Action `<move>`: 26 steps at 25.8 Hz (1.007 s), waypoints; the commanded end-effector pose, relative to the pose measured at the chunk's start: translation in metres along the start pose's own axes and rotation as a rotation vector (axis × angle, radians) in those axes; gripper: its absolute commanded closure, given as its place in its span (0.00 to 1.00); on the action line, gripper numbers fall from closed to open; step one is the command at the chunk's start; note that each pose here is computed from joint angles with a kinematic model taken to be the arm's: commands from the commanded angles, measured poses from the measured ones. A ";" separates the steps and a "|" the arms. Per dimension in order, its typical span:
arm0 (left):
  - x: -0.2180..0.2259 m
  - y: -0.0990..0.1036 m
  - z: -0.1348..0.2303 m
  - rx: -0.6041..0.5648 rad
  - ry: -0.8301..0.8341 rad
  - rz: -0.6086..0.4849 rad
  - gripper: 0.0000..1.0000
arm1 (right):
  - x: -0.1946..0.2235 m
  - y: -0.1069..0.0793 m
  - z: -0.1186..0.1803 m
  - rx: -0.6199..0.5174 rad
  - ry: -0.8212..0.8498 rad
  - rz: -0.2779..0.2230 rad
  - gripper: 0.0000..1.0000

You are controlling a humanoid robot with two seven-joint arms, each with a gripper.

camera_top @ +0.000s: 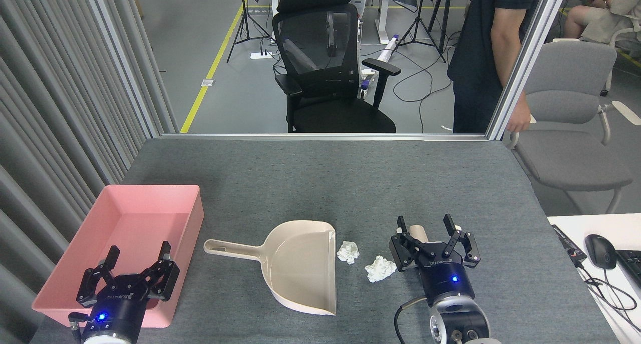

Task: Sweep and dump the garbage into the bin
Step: 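Open both grippers and move the right gripper toward the brush handle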

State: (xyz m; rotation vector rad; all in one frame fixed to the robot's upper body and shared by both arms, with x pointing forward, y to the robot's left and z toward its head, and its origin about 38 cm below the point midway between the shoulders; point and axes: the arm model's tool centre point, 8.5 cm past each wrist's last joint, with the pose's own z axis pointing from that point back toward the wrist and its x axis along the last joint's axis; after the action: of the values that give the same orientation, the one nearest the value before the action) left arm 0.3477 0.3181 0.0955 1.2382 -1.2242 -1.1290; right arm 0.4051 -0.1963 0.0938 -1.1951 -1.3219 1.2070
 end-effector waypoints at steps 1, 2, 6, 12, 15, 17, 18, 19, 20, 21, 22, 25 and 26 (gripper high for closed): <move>0.010 -0.001 0.000 0.019 -0.016 0.138 0.01 | 0.002 -0.005 0.005 -0.017 -0.001 -0.004 0.02; 0.016 -0.001 0.001 0.031 -0.016 0.222 0.01 | 0.002 -0.005 0.010 -0.015 0.001 -0.006 0.02; 0.020 0.015 0.002 0.113 -0.048 0.496 0.01 | -0.003 0.003 0.034 0.004 0.010 -0.001 0.02; 0.026 0.023 0.003 0.150 -0.125 0.668 0.01 | -0.013 0.022 0.065 0.050 0.040 0.002 0.02; 0.035 0.011 0.008 0.023 -0.188 0.705 0.01 | -0.029 0.025 0.080 0.035 0.078 0.016 0.02; 0.039 0.005 0.009 -0.011 -0.199 0.744 0.01 | -0.033 0.030 0.088 0.045 0.087 0.023 0.02; 0.042 0.005 0.010 -0.005 -0.202 0.791 0.01 | -0.035 0.032 0.092 0.053 0.085 0.029 0.02; 0.046 0.006 0.010 0.010 -0.209 0.854 0.01 | -0.036 0.036 0.096 0.064 0.087 0.032 0.02; 0.047 0.007 0.011 0.029 -0.217 0.926 0.01 | -0.037 0.038 0.099 0.072 0.089 0.033 0.02; 0.047 0.009 0.011 0.046 -0.228 0.988 0.01 | -0.038 0.039 0.101 0.075 0.090 0.035 0.02; 0.047 0.010 0.011 0.055 -0.238 1.036 0.01 | -0.039 0.041 0.103 0.081 0.091 0.038 0.02; 0.047 0.012 0.011 0.068 -0.252 1.106 0.01 | -0.047 0.042 0.109 0.076 0.095 0.060 0.02; 0.050 0.011 0.011 0.060 -0.257 1.112 0.01 | -0.053 0.041 0.111 0.065 0.110 0.064 0.02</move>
State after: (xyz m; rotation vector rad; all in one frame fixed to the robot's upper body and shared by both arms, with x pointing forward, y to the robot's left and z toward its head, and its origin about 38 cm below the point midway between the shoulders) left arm 0.3387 0.2708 0.1072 0.3426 -1.7701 -0.4530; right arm 0.3062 -0.2456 0.0457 -1.2228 -1.1752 1.2090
